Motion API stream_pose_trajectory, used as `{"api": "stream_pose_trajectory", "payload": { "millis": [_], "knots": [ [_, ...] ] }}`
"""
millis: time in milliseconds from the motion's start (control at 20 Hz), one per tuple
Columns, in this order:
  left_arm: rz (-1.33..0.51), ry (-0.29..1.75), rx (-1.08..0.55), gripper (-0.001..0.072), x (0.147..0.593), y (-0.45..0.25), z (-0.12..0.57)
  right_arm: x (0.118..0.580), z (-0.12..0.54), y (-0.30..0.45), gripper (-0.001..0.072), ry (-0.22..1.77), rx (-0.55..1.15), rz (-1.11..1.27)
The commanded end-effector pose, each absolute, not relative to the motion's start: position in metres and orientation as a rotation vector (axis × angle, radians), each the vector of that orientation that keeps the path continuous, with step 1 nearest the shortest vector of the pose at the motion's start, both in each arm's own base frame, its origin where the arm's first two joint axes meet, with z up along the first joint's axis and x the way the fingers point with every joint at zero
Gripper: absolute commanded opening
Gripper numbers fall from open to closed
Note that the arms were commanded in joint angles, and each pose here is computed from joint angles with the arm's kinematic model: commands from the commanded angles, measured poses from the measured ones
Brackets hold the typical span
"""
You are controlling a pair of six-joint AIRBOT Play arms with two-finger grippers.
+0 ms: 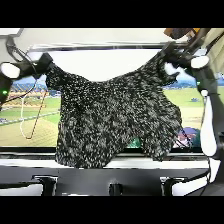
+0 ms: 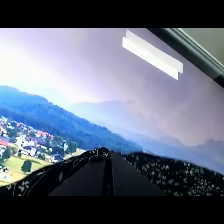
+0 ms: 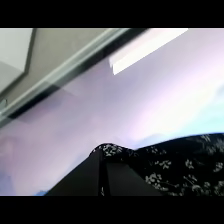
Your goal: Fold the clothes and pants, and hang the long-sleeved shirts on hangers.
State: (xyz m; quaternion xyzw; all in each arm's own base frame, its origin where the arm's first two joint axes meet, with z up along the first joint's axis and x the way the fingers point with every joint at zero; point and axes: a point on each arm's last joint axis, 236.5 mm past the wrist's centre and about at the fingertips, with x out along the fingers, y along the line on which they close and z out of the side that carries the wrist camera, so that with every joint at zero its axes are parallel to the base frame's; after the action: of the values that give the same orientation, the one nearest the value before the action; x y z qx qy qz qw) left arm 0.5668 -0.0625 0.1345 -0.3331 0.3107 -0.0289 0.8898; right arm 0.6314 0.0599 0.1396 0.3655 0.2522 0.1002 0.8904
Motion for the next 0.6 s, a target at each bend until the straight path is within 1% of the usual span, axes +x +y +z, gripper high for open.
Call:
{"api": "stream_pose_trajectory", "payload": {
  "millis": [0,100,150,250,300,400,450,500,550],
  "knots": [
    [-0.046,0.769,-0.73,0.0022,0.574,-0.072,0.073,0.614,0.07,0.085,0.009,0.752,0.702,0.236],
    [-0.046,0.84,-0.727,0.0022,0.566,-0.077,0.056,0.601,0.067,0.08,0.03,0.82,0.733,0.229],
    [-0.048,0.864,-0.726,0.0022,0.562,-0.079,0.053,0.59,0.072,0.077,0.0351,0.857,0.74,0.239],
    [-0.053,0.896,-0.723,0.0022,0.555,-0.081,0.05,0.559,0.087,0.063,0.0389,0.939,0.732,0.269],
    [-0.056,0.914,-0.72,0.0022,0.551,-0.082,0.049,0.54,0.096,0.052,0.0444,0.981,0.709,0.277],
    [-0.059,0.957,-0.717,0.0022,0.543,-0.083,0.045,0.492,0.104,0.017,0.0458,1.089,0.555,0.247],
    [-0.06,0.981,-0.716,0.0022,0.538,-0.084,0.043,0.465,0.102,-0.005,0.046,1.156,0.463,0.194],
    [-0.06,1.001,-0.715,0.0023,0.534,-0.083,0.041,0.443,0.101,-0.022,0.046,1.2,0.413,0.143],
    [-0.059,1.021,-0.714,0.0022,0.53,-0.082,0.039,0.426,0.104,-0.029,0.0461,1.197,0.464,0.107]
  ]
}}
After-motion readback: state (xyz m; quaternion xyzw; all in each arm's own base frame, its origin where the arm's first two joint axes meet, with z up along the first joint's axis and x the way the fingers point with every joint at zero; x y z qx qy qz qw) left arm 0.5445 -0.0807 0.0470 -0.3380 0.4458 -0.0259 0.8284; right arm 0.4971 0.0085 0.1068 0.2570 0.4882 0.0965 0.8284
